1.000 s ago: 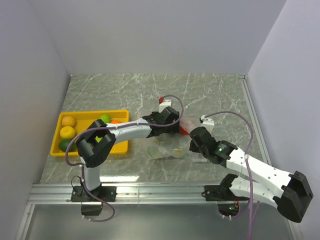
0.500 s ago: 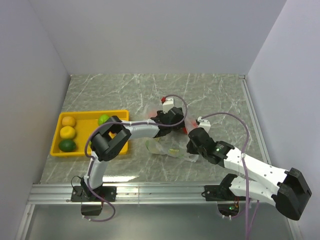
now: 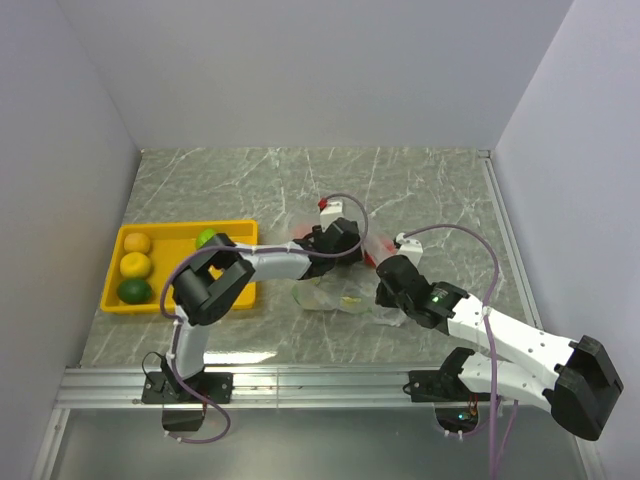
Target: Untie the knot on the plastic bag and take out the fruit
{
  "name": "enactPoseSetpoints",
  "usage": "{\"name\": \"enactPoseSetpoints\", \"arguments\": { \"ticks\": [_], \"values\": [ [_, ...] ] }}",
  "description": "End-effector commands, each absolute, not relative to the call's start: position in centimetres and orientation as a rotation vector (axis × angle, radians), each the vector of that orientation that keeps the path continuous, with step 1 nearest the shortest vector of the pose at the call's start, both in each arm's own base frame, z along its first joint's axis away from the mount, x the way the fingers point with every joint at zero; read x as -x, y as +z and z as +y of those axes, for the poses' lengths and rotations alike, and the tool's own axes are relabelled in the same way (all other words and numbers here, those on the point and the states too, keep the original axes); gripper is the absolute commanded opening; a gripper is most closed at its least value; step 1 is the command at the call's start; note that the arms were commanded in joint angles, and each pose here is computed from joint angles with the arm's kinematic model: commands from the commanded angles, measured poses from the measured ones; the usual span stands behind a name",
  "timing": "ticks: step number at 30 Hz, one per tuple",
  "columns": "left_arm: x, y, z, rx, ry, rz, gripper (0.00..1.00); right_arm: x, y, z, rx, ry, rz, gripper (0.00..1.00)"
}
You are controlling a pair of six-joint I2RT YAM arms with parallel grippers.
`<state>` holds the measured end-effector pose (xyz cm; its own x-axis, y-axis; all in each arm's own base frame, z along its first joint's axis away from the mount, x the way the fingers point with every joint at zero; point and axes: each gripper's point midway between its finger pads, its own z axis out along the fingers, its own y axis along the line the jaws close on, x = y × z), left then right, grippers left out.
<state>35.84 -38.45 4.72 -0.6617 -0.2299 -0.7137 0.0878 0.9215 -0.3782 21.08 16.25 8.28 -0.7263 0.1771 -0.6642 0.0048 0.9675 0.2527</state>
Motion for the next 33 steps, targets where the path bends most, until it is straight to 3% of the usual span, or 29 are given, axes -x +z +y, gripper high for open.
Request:
{"name": "enactPoseSetpoints", "arguments": {
  "ticks": [1,9,13,17,21,26,29,33],
  "values": [
    [-33.4,7.6,-38.0,-0.031,-0.557,2.273,0.25,-22.7,10.3,15.6,-0.149,0.238,2.303,0.0],
    [-26.5,11.3,-37.1,-0.419,-0.714,2.318,0.3,-23.4,10.3,14.5,-0.166,0.154,2.281,0.0],
    [-25.3,16.2,-35.1,-0.375,-0.783,2.222,0.31,-23.3,9.8,14.0,-0.18,0.14,2.28,0.0],
    [-26.7,22.4,-29.9,-0.16,-0.756,2.113,0.29,-23.0,9.7,13.6,-0.191,0.139,2.27,0.0],
    [-29.9,24.1,-20.9,0.162,-0.582,2.098,0.29,-23.0,9.7,13.3,-0.197,0.128,2.264,0.0],
    [-30.4,21.8,-8.8,0.544,-0.306,2.078,0.26,-22.7,9.9,13.1,-0.216,0.144,2.258,0.0],
    [-29.2,18.7,-4.8,0.666,-0.217,2.133,0.25,-22.5,9.9,13.1,-0.222,0.159,2.258,0.0],
    [-28.4,15.5,0.6,0.838,-0.119,2.112,0.32,-22.2,9.8,13.1,-0.22,0.172,2.265,0.0]
  ]
}}
